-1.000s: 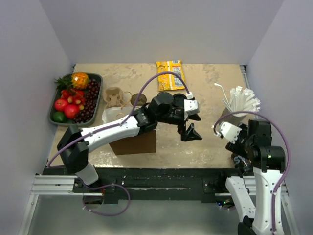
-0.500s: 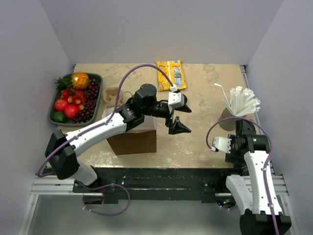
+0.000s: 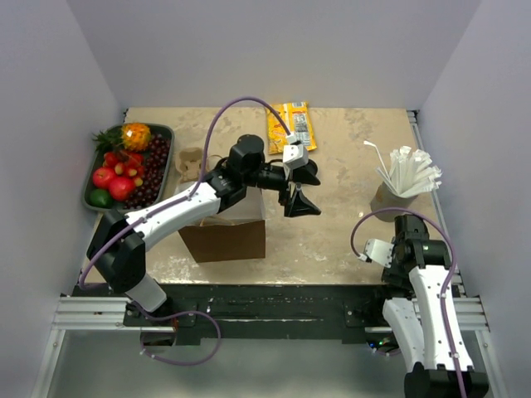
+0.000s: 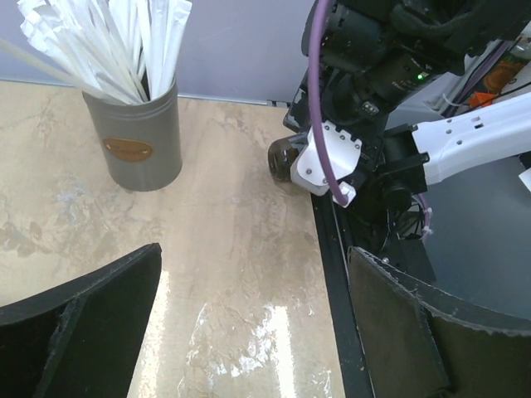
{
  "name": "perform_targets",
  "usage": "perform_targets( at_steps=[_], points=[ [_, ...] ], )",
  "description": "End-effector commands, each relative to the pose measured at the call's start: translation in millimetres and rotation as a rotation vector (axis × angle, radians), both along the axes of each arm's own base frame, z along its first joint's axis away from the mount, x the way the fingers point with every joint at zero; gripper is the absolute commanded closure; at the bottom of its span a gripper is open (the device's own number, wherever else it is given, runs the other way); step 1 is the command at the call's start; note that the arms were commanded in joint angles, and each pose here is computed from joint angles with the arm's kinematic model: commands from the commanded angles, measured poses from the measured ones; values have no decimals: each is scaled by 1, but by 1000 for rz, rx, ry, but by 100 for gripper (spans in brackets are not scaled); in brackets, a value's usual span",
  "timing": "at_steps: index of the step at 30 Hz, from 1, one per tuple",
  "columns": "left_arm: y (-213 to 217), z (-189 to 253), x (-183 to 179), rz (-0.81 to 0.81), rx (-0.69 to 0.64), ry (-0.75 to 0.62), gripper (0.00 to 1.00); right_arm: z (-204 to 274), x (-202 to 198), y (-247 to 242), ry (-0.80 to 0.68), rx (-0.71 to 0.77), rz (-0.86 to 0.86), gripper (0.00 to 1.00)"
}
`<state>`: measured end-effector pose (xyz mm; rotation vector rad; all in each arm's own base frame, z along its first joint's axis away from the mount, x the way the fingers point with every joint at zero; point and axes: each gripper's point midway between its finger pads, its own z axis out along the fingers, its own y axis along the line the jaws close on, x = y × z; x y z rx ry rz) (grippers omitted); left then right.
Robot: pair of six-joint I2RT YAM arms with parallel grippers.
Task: Pack the takeout coffee
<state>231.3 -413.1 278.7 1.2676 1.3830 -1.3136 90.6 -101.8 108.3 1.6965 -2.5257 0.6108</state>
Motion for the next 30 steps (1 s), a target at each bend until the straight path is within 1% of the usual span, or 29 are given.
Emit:
perform_targets(
  at_steps=[1,4,9,10,12,13,14,16,17,18,19,21,23,24,27,30],
  points=[
    [-5,36,-2,-41,-90,-60,3,-9,-31,-7,137,-45,-80,26],
    [-6,38,-1,-42,-95,-58,3,-10,-30,-5,146,-32,-64,26],
    [-6,43,-2,-43,-100,-49,3,-14,2,-5,57,-18,-55,27],
    [-6,45,-3,-44,-99,-47,3,-13,18,-5,5,-12,-57,28],
    [-5,43,-4,-48,-90,-40,3,-14,36,-2,-18,11,-71,28],
    [-5,44,-4,-49,-88,-40,3,-13,51,-1,-64,25,-76,30],
    [-4,42,-5,-51,-80,-37,3,-14,63,3,-65,59,-76,30],
    [-4,43,-4,-49,-74,-33,3,-7,86,6,-127,89,-85,31],
    [-4,42,-4,-50,-67,-28,3,4,103,16,-171,153,-73,32],
    [-4,44,-4,-50,-68,-29,3,6,111,21,-178,187,-85,32],
    [-4,44,-4,-49,-65,-24,3,19,124,25,-211,221,-83,32],
    [-5,47,-4,-49,-67,-19,3,20,132,44,-193,334,-77,32],
    [-7,46,-2,-44,-59,3,3,31,136,56,-188,400,-71,32],
    [-8,50,-1,-44,-63,0,3,30,137,67,-181,468,-73,32],
    [-10,47,1,-41,-51,12,3,37,135,83,-186,559,-100,32],
    [-11,39,8,6,-36,18,3,42,126,93,-204,614,-134,30]
  ],
)
